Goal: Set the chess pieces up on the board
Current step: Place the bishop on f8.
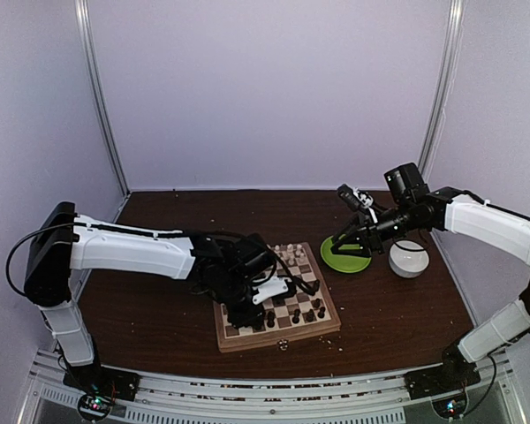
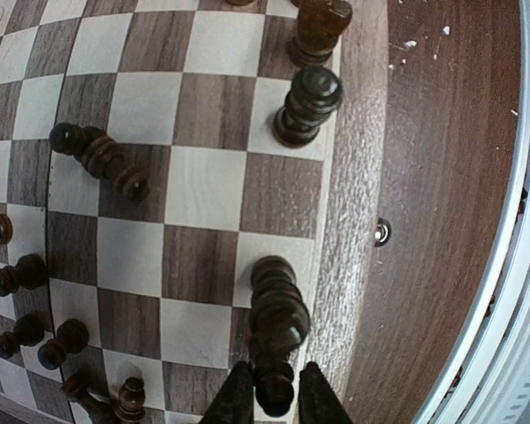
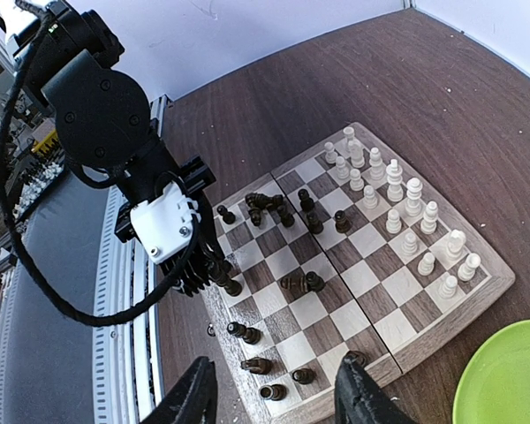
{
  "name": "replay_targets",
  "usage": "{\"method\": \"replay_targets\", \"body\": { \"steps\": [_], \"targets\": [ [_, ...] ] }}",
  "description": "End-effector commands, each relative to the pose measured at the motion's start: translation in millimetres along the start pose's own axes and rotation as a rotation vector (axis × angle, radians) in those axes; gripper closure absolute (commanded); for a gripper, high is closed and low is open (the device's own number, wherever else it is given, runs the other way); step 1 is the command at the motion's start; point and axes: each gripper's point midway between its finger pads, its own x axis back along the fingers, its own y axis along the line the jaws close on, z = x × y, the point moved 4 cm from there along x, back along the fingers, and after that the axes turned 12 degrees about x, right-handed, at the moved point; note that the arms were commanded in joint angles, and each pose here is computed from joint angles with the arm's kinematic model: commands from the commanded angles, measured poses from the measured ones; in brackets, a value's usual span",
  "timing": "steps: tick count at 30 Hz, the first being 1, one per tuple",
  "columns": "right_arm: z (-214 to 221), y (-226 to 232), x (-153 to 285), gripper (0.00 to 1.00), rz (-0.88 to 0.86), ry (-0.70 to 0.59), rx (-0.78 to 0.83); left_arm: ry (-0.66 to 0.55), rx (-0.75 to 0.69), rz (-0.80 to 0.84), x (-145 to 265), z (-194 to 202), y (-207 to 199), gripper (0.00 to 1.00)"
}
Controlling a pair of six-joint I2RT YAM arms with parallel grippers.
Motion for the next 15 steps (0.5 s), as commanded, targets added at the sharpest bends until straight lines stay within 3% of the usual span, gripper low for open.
{"method": "replay_targets", "body": {
  "steps": [1,8,11,15],
  "targets": [
    [0.3,-0.7,-0.1,0.55,-0.008,0.003,0.002,-0.046,-0.019,0.0,8.5,-13.6,-3.8,0.77],
    [0.2,-1.4,-0.3,0.54,-0.007,0.005,0.001,-0.121,-0.028,-0.004,49.1,-24.4,-8.2,0.68],
    [2.2,-3.3,-0.3,0.54,0.009,0.018,0.008,-0.219,-0.029,-0.028,79.1,-37.4,-7.2,0.66],
    [6.0,-12.9,1.5,0.55,0.087,0.065,0.011,-0.366,0.072,-0.091,99.8,-62.8,13.4,0.63]
  ]
}}
